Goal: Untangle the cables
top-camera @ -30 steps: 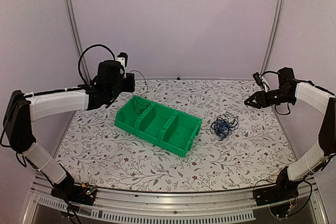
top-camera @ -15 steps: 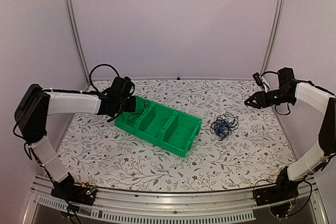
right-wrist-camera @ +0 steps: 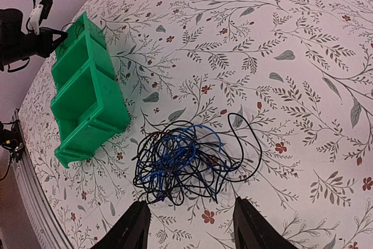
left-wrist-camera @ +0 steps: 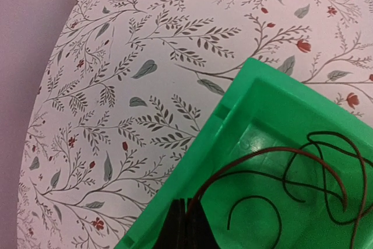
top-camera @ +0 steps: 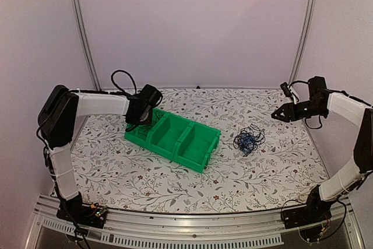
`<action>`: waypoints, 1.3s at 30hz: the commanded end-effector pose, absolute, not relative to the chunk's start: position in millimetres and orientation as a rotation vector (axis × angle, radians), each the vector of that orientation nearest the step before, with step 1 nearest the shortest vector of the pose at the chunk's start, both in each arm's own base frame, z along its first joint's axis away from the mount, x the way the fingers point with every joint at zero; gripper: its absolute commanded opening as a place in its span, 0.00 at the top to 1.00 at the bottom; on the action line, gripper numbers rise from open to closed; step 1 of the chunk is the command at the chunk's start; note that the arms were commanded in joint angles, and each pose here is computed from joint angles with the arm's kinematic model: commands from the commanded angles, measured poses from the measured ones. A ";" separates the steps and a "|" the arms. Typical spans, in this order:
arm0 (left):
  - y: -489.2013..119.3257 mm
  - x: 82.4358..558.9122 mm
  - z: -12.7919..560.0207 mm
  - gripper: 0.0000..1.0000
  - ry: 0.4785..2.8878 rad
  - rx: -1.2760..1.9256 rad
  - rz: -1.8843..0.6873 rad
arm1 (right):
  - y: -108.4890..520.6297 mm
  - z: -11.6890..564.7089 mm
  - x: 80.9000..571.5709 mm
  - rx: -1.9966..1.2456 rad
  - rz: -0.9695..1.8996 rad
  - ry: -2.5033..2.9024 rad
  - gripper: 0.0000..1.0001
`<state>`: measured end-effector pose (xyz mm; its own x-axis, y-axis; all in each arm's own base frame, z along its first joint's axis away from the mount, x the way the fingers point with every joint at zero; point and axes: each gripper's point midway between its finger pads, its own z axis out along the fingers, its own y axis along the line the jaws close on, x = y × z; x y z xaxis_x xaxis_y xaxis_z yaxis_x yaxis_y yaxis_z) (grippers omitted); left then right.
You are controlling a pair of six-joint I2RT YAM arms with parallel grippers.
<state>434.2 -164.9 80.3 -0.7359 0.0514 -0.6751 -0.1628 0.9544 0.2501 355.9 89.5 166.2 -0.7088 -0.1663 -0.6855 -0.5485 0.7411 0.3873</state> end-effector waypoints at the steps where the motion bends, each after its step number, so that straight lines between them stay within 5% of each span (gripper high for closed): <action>1: -125.6 419.2 96.1 1.00 2.335 -0.182 0.625 | 89.6 167.6 353.0 -0.547 0.759 2.289 0.47; 14: -205.2 438.3 70.7 1.00 2.419 0.113 0.267 | 89.9 164.6 357.2 -0.538 0.771 2.294 0.47; 25: -216.3 428.6 67.2 1.00 2.506 0.155 0.074 | 89.6 158.4 351.8 -0.548 0.763 2.300 0.47; 34: -213.0 425.9 134.9 0.53 2.397 0.129 0.018 | 85.4 126.7 356.6 -0.593 0.752 2.396 0.55; 39: -214.5 419.7 172.3 0.41 2.343 0.118 -0.025 | 102.4 125.6 360.9 -0.739 0.702 2.382 0.59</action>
